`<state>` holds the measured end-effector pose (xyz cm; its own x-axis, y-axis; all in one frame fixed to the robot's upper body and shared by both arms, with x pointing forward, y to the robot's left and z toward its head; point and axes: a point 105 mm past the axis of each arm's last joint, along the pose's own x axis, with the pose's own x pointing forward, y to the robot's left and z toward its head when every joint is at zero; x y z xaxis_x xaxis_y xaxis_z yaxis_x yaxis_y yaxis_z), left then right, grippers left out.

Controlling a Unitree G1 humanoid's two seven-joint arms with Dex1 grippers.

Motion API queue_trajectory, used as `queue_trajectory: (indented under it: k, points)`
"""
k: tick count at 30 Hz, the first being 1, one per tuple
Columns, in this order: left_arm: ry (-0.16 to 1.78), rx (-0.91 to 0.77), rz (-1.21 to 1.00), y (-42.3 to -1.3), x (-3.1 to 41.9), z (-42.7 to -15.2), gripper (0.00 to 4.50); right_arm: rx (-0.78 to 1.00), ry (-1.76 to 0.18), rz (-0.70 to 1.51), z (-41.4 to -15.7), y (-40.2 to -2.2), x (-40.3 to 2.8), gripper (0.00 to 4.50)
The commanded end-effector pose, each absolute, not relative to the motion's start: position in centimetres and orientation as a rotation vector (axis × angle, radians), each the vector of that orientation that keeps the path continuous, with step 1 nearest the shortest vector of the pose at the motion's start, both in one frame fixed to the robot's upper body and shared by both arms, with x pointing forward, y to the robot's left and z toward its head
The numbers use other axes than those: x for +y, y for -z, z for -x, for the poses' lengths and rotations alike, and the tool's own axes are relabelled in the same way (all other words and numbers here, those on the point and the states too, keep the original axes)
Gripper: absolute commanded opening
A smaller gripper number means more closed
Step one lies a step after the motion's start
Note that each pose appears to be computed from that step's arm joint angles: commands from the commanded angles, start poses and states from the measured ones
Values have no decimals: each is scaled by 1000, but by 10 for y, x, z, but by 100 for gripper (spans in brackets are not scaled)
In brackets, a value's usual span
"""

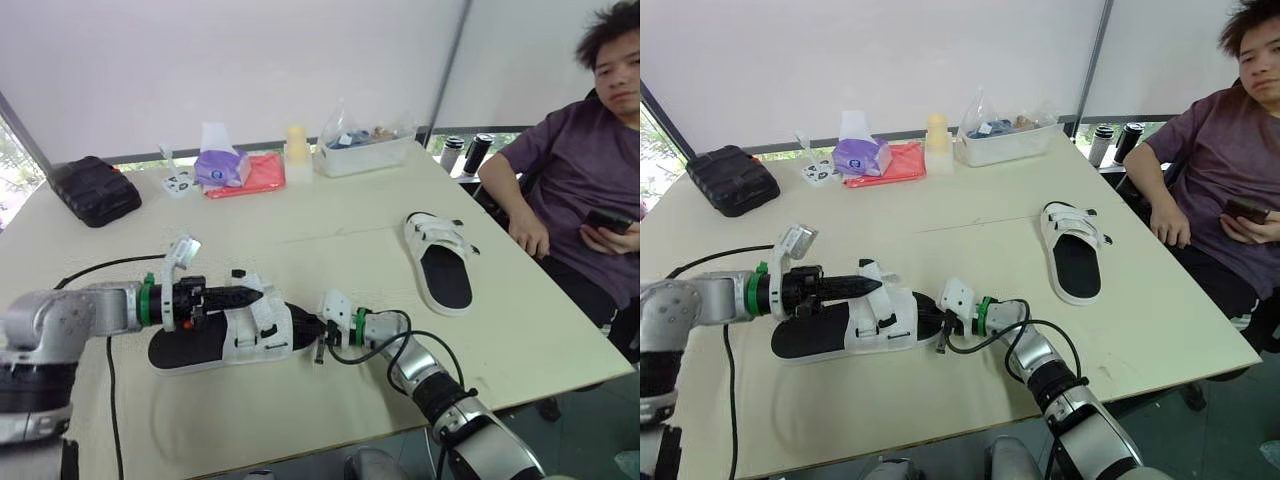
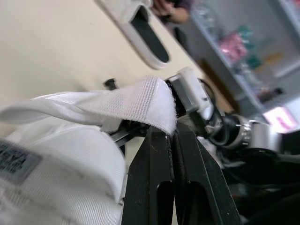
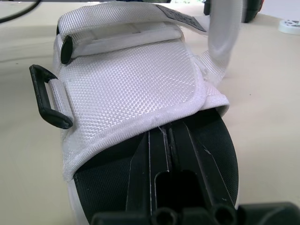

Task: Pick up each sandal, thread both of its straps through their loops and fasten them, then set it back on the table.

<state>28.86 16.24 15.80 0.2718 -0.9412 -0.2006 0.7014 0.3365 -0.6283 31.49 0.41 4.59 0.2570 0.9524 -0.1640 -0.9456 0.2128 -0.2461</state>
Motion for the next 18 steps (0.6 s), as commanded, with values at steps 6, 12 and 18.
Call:
queue_trajectory:
  k: [6, 12, 18]
  points:
    - [1257, 637, 365, -148, 156, -301, 7, 399, -1268, 377, -288, 48, -37, 0]
    - [1280, 627, 349, -145, 150, -301, 7, 401, -1266, 376, -288, 49, -39, 0]
    - [1292, 634, 341, -141, 147, -297, 7, 401, -1264, 378, -289, 48, -40, 0]
